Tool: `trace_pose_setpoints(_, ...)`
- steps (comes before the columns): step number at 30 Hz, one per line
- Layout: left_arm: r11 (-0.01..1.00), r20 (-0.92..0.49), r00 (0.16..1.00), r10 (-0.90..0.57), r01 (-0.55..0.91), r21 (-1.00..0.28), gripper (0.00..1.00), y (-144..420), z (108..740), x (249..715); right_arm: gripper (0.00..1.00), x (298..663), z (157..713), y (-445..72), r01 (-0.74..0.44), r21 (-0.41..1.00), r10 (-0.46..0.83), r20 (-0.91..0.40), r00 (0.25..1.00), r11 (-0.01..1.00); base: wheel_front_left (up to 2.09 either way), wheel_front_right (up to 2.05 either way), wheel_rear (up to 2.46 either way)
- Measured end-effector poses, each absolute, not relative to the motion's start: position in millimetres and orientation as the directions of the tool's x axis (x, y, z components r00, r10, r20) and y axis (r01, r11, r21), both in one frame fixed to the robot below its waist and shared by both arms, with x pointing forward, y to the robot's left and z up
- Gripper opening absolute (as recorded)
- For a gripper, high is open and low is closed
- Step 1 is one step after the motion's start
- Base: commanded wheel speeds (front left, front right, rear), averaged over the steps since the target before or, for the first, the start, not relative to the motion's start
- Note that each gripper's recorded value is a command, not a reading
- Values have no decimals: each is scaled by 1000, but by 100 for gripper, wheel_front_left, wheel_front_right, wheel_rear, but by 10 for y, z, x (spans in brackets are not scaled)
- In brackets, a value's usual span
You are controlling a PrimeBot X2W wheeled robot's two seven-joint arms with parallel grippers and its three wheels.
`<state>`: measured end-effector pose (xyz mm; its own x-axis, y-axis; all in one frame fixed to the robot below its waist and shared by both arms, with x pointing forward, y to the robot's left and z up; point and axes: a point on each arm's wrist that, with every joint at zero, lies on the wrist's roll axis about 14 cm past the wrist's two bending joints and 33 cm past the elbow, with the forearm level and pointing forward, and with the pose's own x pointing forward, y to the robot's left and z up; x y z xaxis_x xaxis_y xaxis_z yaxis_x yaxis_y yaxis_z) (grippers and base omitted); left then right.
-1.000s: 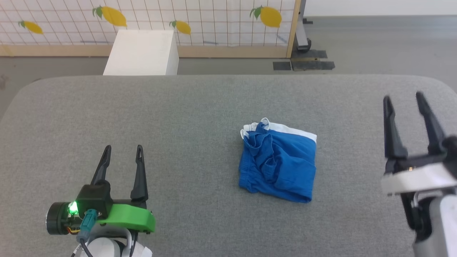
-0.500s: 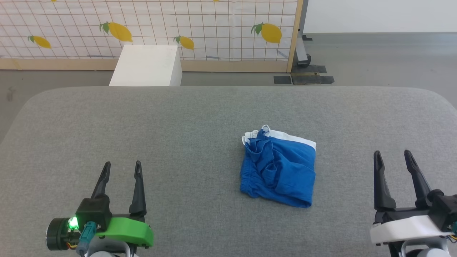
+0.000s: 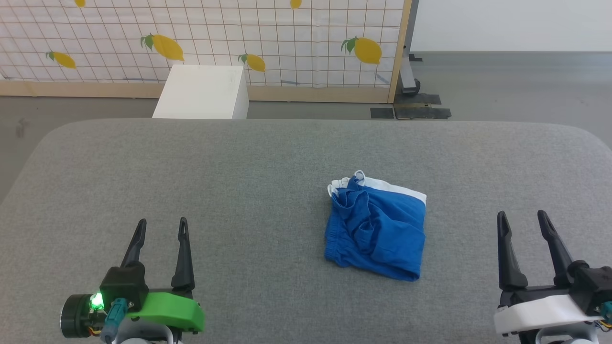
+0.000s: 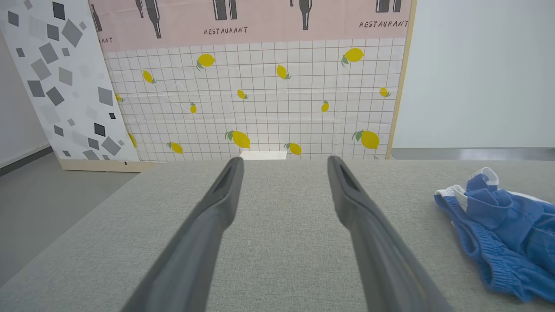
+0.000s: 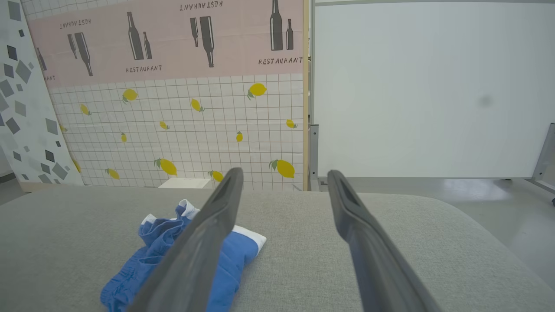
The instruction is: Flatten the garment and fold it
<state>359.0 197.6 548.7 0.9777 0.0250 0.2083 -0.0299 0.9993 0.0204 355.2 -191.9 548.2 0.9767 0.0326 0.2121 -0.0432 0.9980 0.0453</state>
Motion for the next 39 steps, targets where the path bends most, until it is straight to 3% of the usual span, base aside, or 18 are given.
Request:
trace_pose_setpoints(4, 999, 201, 979, 27, -31, 20, 100, 1981, 5464, 3596, 100, 3590, 5561, -1955, -33, 41, 22, 235, 972, 999, 0, 0, 0)
trace_pose_setpoints(11, 999, 184, 982, 32, -37, 20, 100, 1997, 5406, 3623, 100, 3935, 6298, -1994, -51, -33, 60, 427, 902, 998, 0, 0, 0)
trace_pose_setpoints(12, 999, 177, 984, 35, -39, 18, 100, 2009, 5384, 3623, 100, 4259, 6225, -1938, -125, -105, 149, 266, 953, 987, 0, 0, 0)
trace_pose_setpoints(14, 999, 175, 984, 42, -45, 13, 100, 2027, 5376, 3617, 100, 4384, 6080, -1892, -173, -108, 187, 131, 974, 979, 0, 0, 0)
trace_pose_setpoints(18, 999, 166, 985, 48, -50, 8, 100, 2042, 5347, 3620, 100, 4519, 5768, -1743, -295, -80, 280, -162, 946, 952, 0, 0, 0)
trace_pose_setpoints(23, 999, 151, 987, 49, -50, 3, 100, 2039, 5295, 3650, 100, 4389, 5198, -1634, -418, -11, 347, -540, 767, 908, 0, 0, 0)
trace_pose_setpoints(26, 999, 142, 989, 47, -48, 1, 100, 2033, 5267, 3698, 100, 4242, 4872, -1610, -455, 68, 361, -716, 598, 888, 0, 0, 0)
trace_pose_setpoints(32, 999, 140, 989, 51, -50, -8, 100, 2043, 5253, 3866, 100, 4211, 4525, -1429, -448, 231, 423, -816, 395, 864, 0, 0, 0)
trace_pose_setpoints(39, 998, 111, 992, 59, -57, -23, 100, 2070, 5136, 4050, 100, 4371, 4103, -1233, -425, 290, 427, -862, 274, 858, 0, 0, 0)
